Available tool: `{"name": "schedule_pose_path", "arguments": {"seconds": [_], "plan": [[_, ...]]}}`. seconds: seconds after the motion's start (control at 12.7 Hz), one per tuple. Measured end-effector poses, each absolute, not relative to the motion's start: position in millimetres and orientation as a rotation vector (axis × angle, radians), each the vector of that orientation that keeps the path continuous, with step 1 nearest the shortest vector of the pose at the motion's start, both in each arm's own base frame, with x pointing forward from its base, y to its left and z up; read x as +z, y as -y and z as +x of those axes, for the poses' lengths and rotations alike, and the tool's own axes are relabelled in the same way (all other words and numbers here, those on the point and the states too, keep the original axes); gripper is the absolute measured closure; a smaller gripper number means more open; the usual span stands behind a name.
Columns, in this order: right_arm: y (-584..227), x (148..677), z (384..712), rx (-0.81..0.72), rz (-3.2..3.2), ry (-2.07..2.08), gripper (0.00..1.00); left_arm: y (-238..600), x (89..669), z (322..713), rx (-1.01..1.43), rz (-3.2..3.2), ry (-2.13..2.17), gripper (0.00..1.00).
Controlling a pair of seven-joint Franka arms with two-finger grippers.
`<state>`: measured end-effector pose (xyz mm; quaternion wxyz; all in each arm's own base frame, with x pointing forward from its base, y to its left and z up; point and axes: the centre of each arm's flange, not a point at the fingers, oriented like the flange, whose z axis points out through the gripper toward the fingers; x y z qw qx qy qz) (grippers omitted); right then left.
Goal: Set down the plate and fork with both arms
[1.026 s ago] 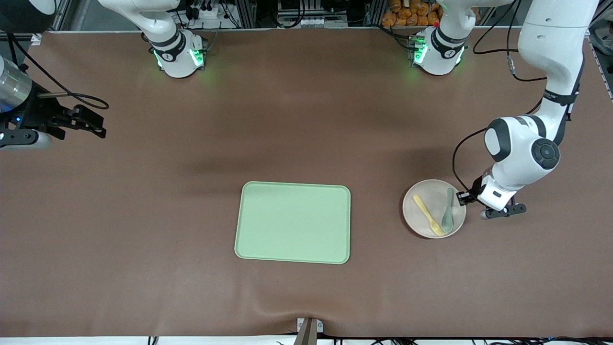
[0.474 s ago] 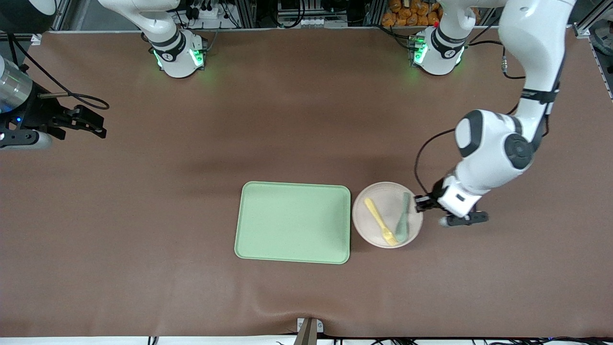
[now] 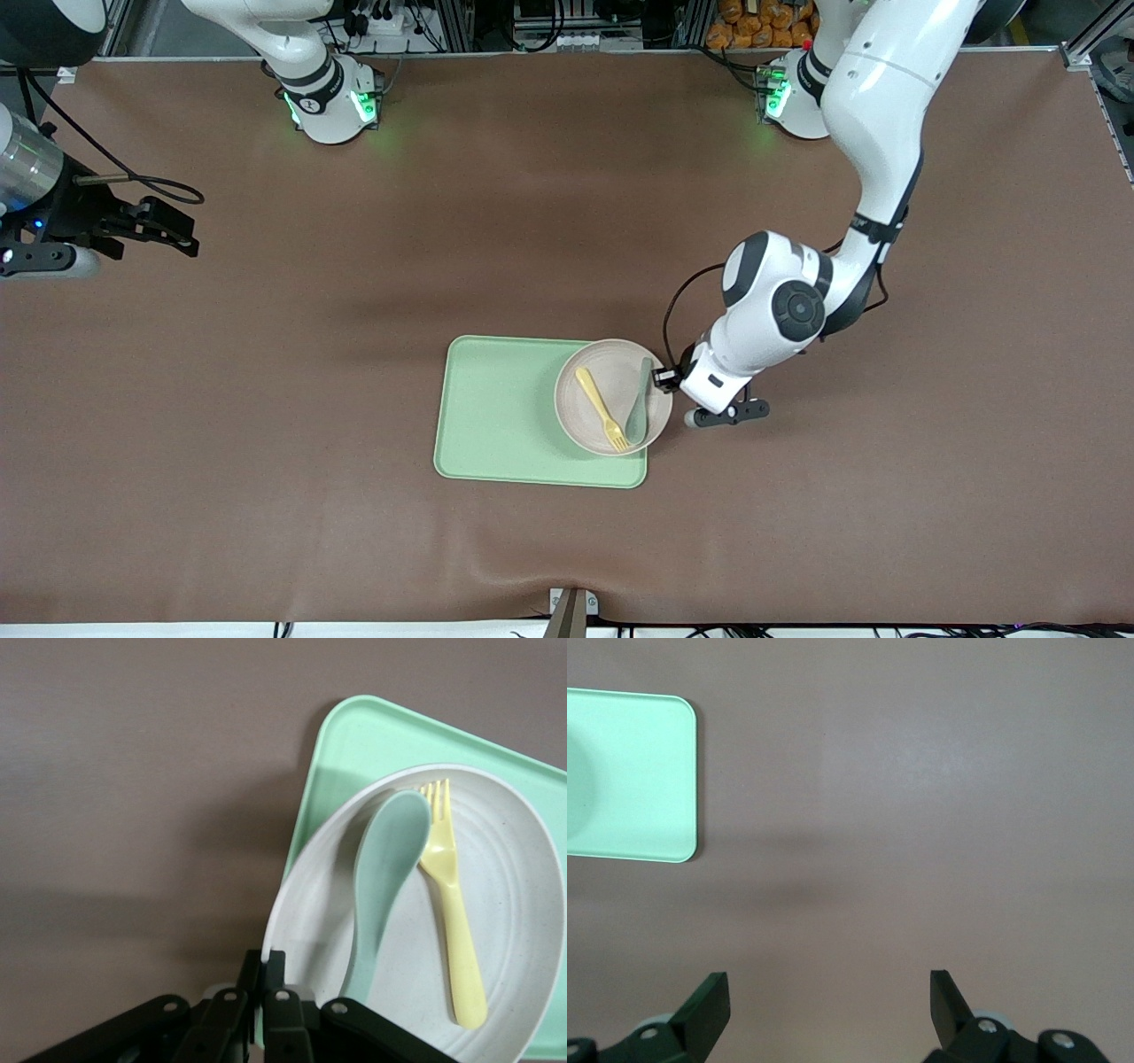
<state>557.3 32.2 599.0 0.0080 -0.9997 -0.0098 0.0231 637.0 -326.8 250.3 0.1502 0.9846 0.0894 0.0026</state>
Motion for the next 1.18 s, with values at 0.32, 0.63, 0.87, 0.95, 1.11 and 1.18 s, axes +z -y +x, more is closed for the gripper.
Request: {"name": "schedule_pose_path", "arguments": {"seconds": [0.32,0.63,0.87,0.95,1.11,1.18], "plan": [[-49,583,564,0.115,-3.122,0.077,0.00,339,213,648,0.059,2.807,-0.264,0.96],[-100,560,572,0.136,-3.052,0.183,0.00,350,191,647,0.102,2.791,-0.264,0.90],[-136,519,598,0.098,-2.979,0.213,0.00,362,204,648,0.123,2.772,-0.287,0.56],[-150,503,606,0.087,-2.969,0.230,0.00,364,213,650,0.139,2.762,-0.296,0.44],[-183,476,614,0.069,-2.957,0.286,0.00,360,245,660,0.181,2.745,-0.303,0.23],[-202,463,616,0.055,-2.952,0.317,0.00,354,267,665,0.190,2.746,-0.307,0.12]]}}
